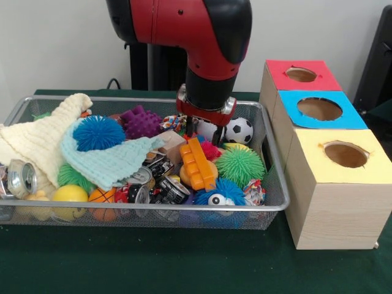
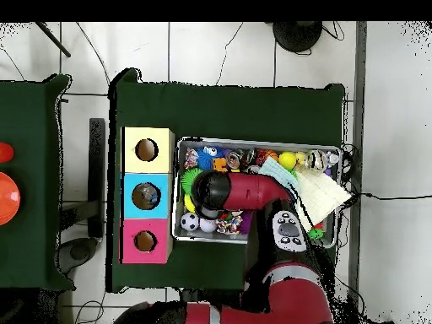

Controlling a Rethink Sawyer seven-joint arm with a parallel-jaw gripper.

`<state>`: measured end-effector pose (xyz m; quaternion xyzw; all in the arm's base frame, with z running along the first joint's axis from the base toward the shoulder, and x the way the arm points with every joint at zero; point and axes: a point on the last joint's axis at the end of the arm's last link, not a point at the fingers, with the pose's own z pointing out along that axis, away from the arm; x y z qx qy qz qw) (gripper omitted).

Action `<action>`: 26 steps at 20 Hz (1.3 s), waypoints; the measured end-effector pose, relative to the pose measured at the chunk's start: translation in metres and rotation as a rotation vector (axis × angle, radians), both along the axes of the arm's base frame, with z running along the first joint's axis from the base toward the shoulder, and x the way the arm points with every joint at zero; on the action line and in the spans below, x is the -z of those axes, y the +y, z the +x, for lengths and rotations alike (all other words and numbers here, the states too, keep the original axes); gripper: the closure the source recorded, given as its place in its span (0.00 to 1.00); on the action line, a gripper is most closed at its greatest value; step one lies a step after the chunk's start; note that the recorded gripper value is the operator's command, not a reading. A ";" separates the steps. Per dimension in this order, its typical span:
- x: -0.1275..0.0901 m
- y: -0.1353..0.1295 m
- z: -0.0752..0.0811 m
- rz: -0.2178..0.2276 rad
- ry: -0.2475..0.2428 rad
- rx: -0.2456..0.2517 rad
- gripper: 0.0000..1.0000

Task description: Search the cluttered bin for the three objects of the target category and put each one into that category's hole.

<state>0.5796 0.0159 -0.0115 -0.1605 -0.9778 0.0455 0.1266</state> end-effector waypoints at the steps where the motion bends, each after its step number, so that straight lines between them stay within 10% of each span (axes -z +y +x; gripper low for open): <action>1: 0.003 0.001 -0.003 0.002 0.004 0.000 0.00; 23: 0.045 0.014 -0.012 -0.005 -0.055 -0.033 0.00; 24: 0.045 0.014 -0.012 -0.005 -0.056 -0.033 1.00; 26: 0.046 0.014 -0.012 -0.007 -0.058 -0.035 1.00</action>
